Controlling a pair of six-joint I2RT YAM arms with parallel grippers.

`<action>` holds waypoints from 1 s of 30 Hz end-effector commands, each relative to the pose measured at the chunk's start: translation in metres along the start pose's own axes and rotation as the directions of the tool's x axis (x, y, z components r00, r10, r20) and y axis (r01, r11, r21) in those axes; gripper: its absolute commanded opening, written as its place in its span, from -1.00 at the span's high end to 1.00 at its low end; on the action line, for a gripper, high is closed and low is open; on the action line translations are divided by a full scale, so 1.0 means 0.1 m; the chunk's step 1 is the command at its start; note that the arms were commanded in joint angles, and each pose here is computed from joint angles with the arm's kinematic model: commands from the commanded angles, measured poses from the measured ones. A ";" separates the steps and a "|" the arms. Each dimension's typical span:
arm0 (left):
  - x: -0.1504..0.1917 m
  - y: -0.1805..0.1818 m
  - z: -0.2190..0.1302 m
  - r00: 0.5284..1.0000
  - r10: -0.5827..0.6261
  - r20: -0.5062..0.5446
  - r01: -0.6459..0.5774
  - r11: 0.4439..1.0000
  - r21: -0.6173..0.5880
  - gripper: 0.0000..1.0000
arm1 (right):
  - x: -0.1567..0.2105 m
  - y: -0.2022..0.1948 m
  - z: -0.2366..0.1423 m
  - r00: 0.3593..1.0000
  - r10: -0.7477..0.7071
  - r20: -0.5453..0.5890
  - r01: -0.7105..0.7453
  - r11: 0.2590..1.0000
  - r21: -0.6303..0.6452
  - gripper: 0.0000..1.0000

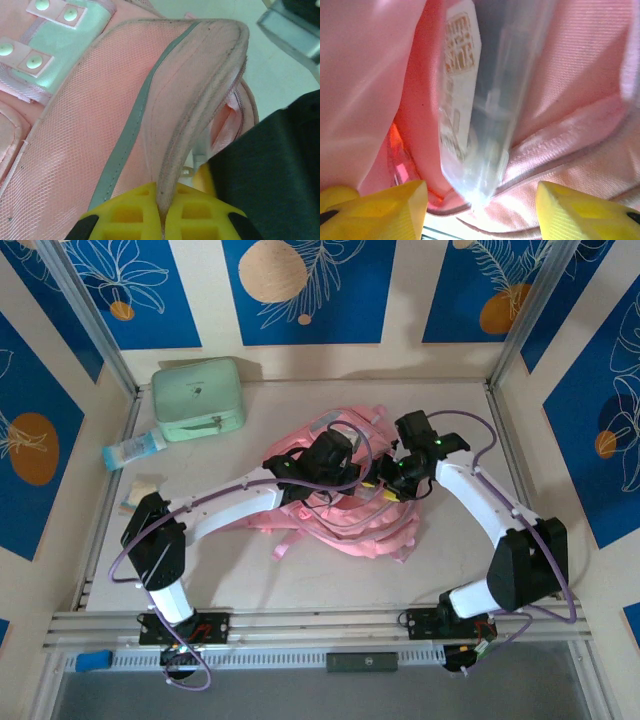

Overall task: Pack the student bag
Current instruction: Place the loose stationery in the student bag, then close the student bag at the center of the table.

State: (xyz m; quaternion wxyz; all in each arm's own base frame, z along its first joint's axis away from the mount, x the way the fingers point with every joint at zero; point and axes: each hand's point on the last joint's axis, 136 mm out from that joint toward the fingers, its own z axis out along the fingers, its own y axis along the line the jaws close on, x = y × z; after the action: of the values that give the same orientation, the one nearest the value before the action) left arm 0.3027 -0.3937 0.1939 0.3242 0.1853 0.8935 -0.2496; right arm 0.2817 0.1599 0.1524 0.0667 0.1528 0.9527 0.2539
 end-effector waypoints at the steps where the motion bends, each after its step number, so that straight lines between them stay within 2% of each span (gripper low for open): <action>1: -0.32 -0.16 -0.28 0.994 -0.040 0.106 0.034 0.997 0.064 1.00 | 0.05 0.04 -0.15 1.000 0.021 -0.012 -0.023 0.994 -0.107 -0.09; 6: -0.31 -0.21 -0.28 0.994 -0.051 0.100 0.042 0.995 0.092 1.00 | -0.12 -0.03 -0.21 0.997 0.075 0.019 -0.071 0.982 -0.178 0.21; 14: -0.29 -0.22 -0.30 0.991 -0.083 0.102 0.072 0.991 0.111 1.00 | -0.32 0.11 0.14 0.997 0.067 0.029 -0.061 0.983 -0.176 0.59; 19: -0.28 -0.22 -0.30 0.990 -0.100 0.098 0.088 0.989 0.117 1.00 | -0.29 0.30 0.34 0.999 0.036 0.014 -0.032 0.979 -0.202 0.74; 26: -0.20 -0.20 -0.26 0.990 -0.120 0.070 0.111 0.987 0.118 1.00 | -0.27 0.29 -0.01 0.994 -0.024 0.104 0.048 0.969 -0.242 0.76; 29: -0.20 -0.29 -0.34 0.990 -0.130 0.062 0.117 0.976 0.181 0.48 | -0.20 0.10 -0.19 0.990 -0.040 0.135 0.061 0.986 -0.157 0.73; 30: -0.21 -0.32 -0.39 0.989 -0.135 0.062 0.120 0.971 0.205 0.37 | -0.17 0.05 -0.25 0.987 -0.058 0.151 0.077 0.989 -0.128 0.71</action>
State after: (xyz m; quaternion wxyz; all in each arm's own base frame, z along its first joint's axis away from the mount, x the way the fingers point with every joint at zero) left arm 0.2923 -0.3955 0.1973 0.3054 0.1526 0.8921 -0.2960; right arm 0.3111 0.1631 0.1680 0.1414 0.1519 0.9185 0.3364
